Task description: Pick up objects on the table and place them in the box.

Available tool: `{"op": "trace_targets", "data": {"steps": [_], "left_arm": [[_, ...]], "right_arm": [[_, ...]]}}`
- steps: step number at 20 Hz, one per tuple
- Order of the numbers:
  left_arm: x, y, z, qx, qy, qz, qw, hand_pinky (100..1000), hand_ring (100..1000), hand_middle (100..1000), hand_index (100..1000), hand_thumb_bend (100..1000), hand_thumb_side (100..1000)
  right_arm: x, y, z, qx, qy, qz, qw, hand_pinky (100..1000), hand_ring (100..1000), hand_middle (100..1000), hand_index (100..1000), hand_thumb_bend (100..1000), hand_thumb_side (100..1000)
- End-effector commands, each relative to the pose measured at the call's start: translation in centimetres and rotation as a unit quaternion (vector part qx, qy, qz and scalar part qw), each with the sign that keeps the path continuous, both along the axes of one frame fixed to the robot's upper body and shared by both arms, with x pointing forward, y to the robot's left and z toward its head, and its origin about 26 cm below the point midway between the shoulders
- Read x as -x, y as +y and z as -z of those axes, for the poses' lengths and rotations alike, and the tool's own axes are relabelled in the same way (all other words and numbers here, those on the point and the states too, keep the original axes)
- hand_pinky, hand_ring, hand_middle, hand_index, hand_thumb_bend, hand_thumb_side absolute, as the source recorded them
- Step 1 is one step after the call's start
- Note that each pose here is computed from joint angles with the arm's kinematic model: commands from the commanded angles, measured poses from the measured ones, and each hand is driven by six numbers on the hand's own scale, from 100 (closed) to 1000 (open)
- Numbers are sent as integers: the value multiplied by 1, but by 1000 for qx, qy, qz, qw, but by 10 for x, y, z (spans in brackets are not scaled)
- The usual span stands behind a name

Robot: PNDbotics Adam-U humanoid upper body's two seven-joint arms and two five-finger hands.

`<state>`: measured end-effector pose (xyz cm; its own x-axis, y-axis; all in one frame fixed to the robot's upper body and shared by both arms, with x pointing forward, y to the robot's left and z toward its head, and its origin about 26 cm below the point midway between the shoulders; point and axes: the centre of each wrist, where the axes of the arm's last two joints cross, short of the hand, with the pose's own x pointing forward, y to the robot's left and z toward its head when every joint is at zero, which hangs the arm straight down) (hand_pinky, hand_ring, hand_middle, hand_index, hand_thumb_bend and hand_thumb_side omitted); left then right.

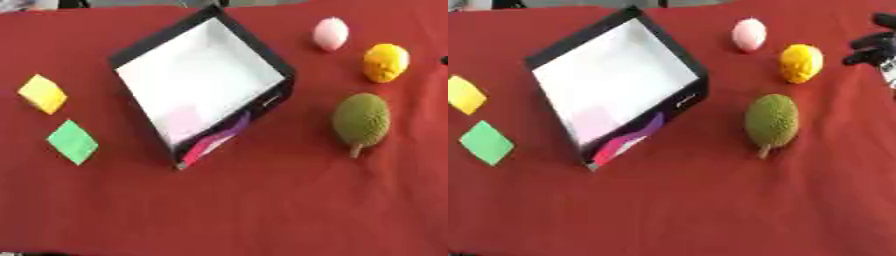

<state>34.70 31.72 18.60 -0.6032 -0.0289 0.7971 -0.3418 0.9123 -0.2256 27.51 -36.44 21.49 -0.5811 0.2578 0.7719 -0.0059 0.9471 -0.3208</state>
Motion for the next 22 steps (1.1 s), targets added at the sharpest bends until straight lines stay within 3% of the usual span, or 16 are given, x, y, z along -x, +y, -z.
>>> {"op": "trace_targets", "data": {"steps": [1, 8, 13, 17, 18, 20, 22], "left_arm": [[1, 6, -13, -20, -15, -4, 1000, 689, 852, 711, 748, 100, 734], [2, 7, -14, -17, -18, -7, 1000, 689, 852, 711, 747, 100, 733], [3, 13, -13, -25, -12, -15, 999, 689, 853, 711, 747, 100, 733], [4, 17, -12, -32, -8, -22, 999, 689, 853, 711, 747, 100, 733], [4, 18, -12, -34, -7, -23, 999, 689, 853, 711, 747, 100, 732], [4, 19, -12, -37, -5, -24, 999, 689, 853, 711, 747, 100, 732], [4, 20, -11, -40, -3, -24, 999, 689, 854, 711, 747, 100, 732]], "right_arm": [[3, 2, -9, 14, -14, -3, 1000, 916, 672, 670, 889, 100, 470], [3, 0, -17, 31, -25, -10, 999, 926, 711, 706, 910, 100, 470], [7, -8, -31, 129, -49, -49, 989, 945, 766, 759, 939, 100, 470], [9, -11, -46, 253, -72, -89, 961, 945, 793, 788, 947, 100, 441], [9, -11, -51, 283, -77, -93, 951, 944, 809, 805, 954, 100, 360], [9, -9, -62, 350, -83, -99, 928, 943, 830, 826, 964, 100, 264], [8, -6, -70, 407, -93, -106, 902, 935, 840, 838, 967, 100, 233]]}}
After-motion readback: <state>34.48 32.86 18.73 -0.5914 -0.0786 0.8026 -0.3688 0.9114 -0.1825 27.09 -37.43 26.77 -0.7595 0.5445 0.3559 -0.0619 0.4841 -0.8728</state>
